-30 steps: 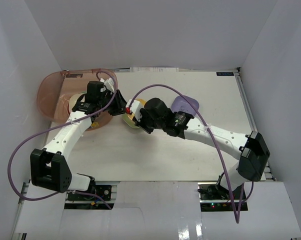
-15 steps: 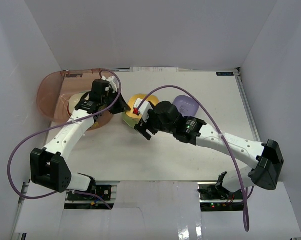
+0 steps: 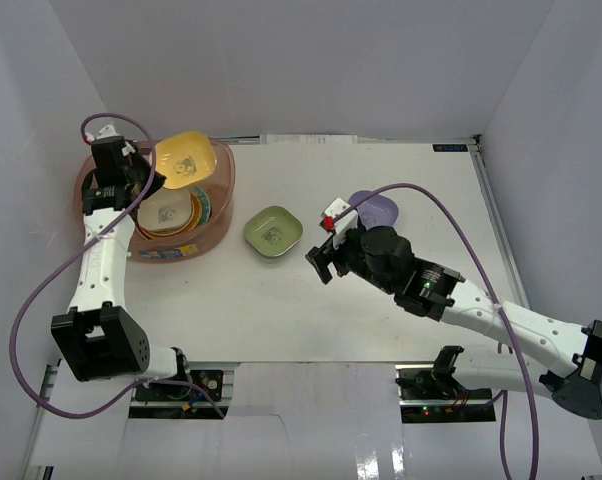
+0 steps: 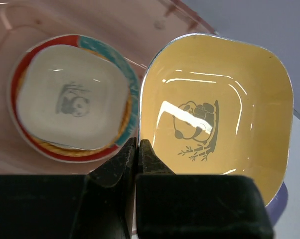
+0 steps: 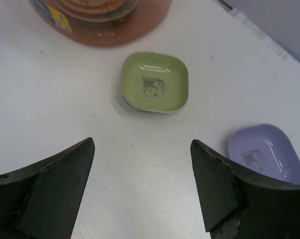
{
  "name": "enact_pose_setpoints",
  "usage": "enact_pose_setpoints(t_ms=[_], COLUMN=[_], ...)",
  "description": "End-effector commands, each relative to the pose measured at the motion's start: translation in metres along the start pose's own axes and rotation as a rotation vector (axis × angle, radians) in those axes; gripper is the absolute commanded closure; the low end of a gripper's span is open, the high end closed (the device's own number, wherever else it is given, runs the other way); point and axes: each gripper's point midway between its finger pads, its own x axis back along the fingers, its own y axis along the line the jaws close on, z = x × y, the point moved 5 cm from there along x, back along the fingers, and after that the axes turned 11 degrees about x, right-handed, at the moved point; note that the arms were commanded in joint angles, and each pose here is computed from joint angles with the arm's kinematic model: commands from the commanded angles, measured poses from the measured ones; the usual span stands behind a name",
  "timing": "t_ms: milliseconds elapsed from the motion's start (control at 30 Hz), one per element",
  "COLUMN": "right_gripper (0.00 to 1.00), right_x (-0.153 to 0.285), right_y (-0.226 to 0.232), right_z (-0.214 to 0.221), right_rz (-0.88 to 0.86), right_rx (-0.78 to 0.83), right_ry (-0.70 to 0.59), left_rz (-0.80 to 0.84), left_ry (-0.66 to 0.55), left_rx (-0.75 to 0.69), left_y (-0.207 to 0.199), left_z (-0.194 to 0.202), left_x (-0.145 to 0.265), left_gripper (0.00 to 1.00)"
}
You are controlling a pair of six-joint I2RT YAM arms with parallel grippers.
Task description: Place the plates into the plastic bin on the countertop
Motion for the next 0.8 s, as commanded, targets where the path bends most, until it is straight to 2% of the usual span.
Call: enact_pose_setpoints(t_ms=[0,167,533,567,633,667,700,767], right_gripper=[0.17,0.19,0.21,0.21,0.20,0.20,0.21,0.23], right_x=[-0.004,-0.002,0.002,0.001,-0.001,-0.003,-0.004,-0.012], right_y=[-0.009,-0.024,-0.056,-0.057,-0.061,-0.063,-0.067,-0.070], right_z=[0.023,0.053,0.093,0.096,0.102,0.103,0.107,0.116], right_rz=[0.129,0.214,0.284,0.291,0.314,0.325,0.342,0.354], right_rx=[-0.085,-0.170,-0.309,-0.326,-0.344,-0.358,-0.367,-0.386], right_ry=[0.059,0.126,0.188,0.196,0.219,0.222,0.229,0.259], left_rz=[-0.149,-0.284,-0.454,-0.457,-0.445,-0.430,-0.418,-0.365], left_ry=[-0.080,-0.031,0.038,0.044,0.051,0.054,0.052,0.035], left_rx=[0.050,0.034,-0.077,-0.079,-0.075,-0.067,-0.052,-0.045], left_y=[0.041,0.083,0.124,0.125,0.123,0.120,0.117,0.104], left_z=[-0.016,-0.010,0.003,0.004,0.005,0.004,0.004,0.000], left_x=[-0.011,-0.045,-0.086,-0.088,-0.090,-0.090,-0.089,-0.082], left_gripper=[1.00,1.00,0.98,0.91,0.67,0.38,0.26,0.12])
